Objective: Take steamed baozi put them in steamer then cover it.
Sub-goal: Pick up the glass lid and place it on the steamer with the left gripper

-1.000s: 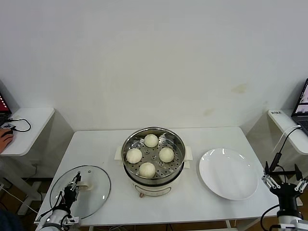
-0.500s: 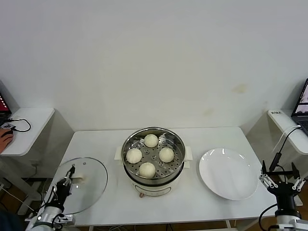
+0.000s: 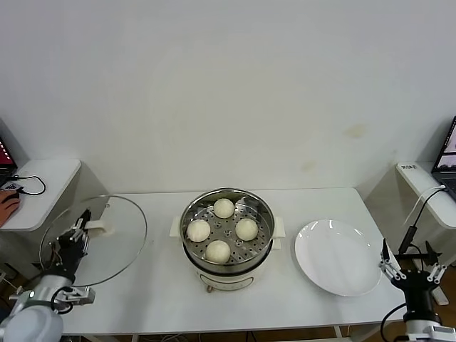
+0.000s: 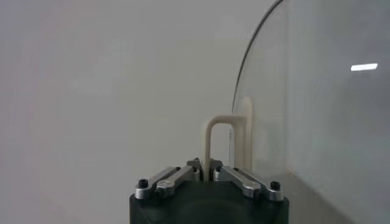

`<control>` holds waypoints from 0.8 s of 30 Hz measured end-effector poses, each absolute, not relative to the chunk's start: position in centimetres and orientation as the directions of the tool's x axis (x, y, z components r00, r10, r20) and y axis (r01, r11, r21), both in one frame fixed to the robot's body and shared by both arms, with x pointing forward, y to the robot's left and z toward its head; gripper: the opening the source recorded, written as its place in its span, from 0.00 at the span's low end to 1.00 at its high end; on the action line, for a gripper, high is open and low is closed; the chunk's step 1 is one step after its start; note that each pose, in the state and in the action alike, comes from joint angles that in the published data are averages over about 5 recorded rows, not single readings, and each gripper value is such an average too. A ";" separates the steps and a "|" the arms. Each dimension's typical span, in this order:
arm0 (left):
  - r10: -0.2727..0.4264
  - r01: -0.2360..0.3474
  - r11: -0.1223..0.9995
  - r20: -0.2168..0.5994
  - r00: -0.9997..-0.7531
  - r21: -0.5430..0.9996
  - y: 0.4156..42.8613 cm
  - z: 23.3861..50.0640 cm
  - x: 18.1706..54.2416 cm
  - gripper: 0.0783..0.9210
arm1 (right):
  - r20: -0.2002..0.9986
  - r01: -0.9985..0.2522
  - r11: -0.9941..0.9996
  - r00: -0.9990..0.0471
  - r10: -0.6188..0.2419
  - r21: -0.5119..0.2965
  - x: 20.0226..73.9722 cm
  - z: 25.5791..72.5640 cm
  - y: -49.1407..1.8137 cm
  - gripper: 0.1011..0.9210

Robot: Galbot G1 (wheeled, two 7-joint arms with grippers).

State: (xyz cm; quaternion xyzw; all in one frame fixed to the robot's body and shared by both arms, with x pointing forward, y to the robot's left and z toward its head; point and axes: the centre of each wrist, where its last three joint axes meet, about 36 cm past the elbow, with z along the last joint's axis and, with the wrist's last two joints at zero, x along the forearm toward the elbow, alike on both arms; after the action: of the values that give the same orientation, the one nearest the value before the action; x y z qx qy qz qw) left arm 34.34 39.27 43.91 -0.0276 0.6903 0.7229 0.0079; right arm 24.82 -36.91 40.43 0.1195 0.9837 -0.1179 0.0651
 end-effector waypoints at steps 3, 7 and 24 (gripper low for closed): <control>0.000 -0.053 -0.037 -0.053 -0.999 0.998 37.9 45.3 34.8 0.08 | -0.152 0.245 0.945 -0.965 0.215 -0.218 24.7 40.3 -36.5 0.88; 0.037 -0.055 -0.015 -0.054 -0.998 0.998 35.8 46.6 35.7 0.08 | -0.153 0.240 0.946 -0.966 0.210 -0.220 24.8 40.2 -36.0 0.88; 0.100 -0.006 0.070 -0.013 -0.995 0.997 25.1 47.7 41.0 0.08 | -0.143 0.214 0.947 -0.973 0.183 -0.241 25.4 38.8 -32.8 0.88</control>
State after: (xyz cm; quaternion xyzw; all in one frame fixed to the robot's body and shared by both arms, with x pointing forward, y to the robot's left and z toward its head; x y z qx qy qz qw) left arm 40.96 25.07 47.71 0.0320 0.7305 0.6810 0.0390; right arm 25.43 -32.84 38.83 0.1009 0.9848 -0.1284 0.0593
